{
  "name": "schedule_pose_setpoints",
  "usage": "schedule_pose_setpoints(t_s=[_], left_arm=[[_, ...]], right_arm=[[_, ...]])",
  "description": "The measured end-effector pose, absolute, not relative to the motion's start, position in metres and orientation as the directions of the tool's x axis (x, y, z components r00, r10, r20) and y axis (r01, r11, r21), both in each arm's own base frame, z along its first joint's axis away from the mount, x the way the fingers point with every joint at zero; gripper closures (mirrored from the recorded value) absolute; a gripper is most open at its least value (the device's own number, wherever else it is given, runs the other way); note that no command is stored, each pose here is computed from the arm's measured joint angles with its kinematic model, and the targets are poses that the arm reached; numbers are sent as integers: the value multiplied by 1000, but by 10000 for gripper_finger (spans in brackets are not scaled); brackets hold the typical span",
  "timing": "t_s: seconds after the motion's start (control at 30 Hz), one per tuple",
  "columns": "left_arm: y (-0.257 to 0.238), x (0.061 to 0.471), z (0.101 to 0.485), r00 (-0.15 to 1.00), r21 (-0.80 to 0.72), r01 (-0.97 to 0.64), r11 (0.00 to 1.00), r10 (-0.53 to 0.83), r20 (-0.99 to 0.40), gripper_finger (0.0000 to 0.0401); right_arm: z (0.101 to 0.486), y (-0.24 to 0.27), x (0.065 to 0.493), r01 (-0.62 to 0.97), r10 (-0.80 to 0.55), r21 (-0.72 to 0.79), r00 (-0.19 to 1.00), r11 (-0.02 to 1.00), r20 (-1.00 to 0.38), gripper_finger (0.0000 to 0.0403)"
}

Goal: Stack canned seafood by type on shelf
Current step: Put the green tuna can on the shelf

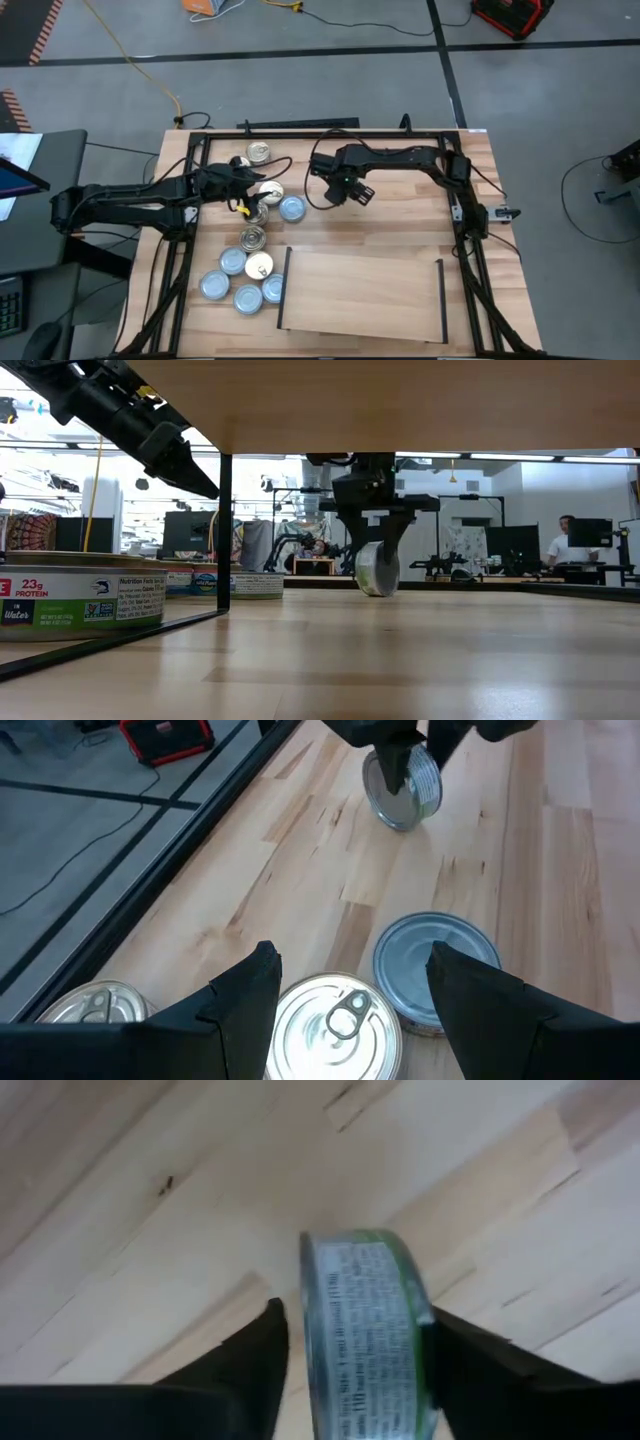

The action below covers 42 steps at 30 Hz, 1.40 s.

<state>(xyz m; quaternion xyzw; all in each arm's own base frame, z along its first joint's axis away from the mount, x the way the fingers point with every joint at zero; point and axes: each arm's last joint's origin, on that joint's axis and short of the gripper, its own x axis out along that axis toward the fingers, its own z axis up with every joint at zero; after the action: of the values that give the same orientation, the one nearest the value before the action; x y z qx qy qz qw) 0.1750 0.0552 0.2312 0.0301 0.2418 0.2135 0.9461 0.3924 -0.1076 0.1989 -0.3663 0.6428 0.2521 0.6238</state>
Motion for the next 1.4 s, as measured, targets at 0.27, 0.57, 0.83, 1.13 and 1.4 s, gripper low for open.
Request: schedule_pose_setpoints(t_s=[0.27, 0.57, 0.83, 1.13, 1.4], left_arm=[[55, 175, 231, 789, 161, -390, 907, 419, -449, 162], [55, 175, 232, 793, 159, -394, 905, 423, -438, 162], [56, 176, 233, 798, 157, -397, 904, 424, -427, 162], [56, 176, 232, 796, 147, -401, 904, 423, -432, 162], [55, 175, 232, 797, 121, -411, 904, 420, -434, 162]], right_arm=[[200, -113, 386, -734, -139, -93, -1, 673, -990, 240], [281, -106, 384, -464, -72, -92, 61, 881, -996, 240], [334, -104, 379, -303, 524, 440, 308, 845, -794, 226], [321, -69, 402, -243, 758, 724, 310, 646, -573, 222], [320, -13, 412, -234, 792, 758, 229, 609, -565, 227]])
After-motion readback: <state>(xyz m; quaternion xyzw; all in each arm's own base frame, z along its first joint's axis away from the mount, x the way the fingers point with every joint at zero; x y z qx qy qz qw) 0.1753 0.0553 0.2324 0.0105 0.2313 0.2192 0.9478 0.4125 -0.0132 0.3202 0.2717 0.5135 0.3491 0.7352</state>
